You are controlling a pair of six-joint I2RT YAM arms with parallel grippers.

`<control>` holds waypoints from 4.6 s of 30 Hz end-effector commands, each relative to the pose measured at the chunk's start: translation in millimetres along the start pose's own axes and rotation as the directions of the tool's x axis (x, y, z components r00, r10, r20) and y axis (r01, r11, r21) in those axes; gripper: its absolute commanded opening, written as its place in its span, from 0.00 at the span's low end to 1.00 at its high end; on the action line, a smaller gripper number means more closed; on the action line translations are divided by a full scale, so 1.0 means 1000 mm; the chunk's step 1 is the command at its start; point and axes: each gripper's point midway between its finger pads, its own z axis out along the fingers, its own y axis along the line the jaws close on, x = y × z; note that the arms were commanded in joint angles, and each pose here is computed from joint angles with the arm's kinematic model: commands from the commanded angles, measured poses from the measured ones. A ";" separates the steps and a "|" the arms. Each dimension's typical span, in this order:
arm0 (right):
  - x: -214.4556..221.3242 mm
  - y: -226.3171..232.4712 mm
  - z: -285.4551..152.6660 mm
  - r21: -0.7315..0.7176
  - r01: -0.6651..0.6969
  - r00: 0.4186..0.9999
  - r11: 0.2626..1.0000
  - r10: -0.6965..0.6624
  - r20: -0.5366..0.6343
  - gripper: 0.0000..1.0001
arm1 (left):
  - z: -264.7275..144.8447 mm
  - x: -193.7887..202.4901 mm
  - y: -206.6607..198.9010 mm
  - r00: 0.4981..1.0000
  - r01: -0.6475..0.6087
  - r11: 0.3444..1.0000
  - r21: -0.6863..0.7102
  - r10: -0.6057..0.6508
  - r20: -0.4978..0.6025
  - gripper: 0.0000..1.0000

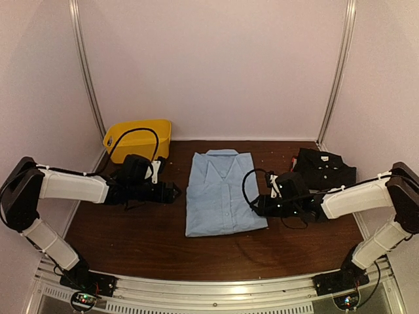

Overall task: Fold and stack the long sleeve shirts
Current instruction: Smooth out the 2/3-rectangle-folded shirt at the center of the board, then move the 2/3-rectangle-folded shirt to the center of the board, then pick up the 2/3-rectangle-folded shirt from the center of the board.

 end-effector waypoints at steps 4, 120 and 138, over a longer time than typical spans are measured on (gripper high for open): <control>0.040 -0.063 0.009 0.266 0.020 0.996 0.964 0.005 -0.093 0.50 | 0.001 0.008 -0.031 0.997 -0.064 0.995 0.070 0.062 0.034 0.87; 0.184 0.061 -0.056 -0.144 0.796 0.454 0.588 -0.737 -0.501 0.00 | -0.121 0.069 -0.154 0.868 -0.493 0.785 0.375 0.415 0.272 0.96; 0.200 0.106 -0.116 -0.454 0.551 0.513 0.700 -0.713 -0.478 0.00 | -0.116 0.162 -0.204 0.550 -0.814 0.378 0.441 0.748 0.372 0.98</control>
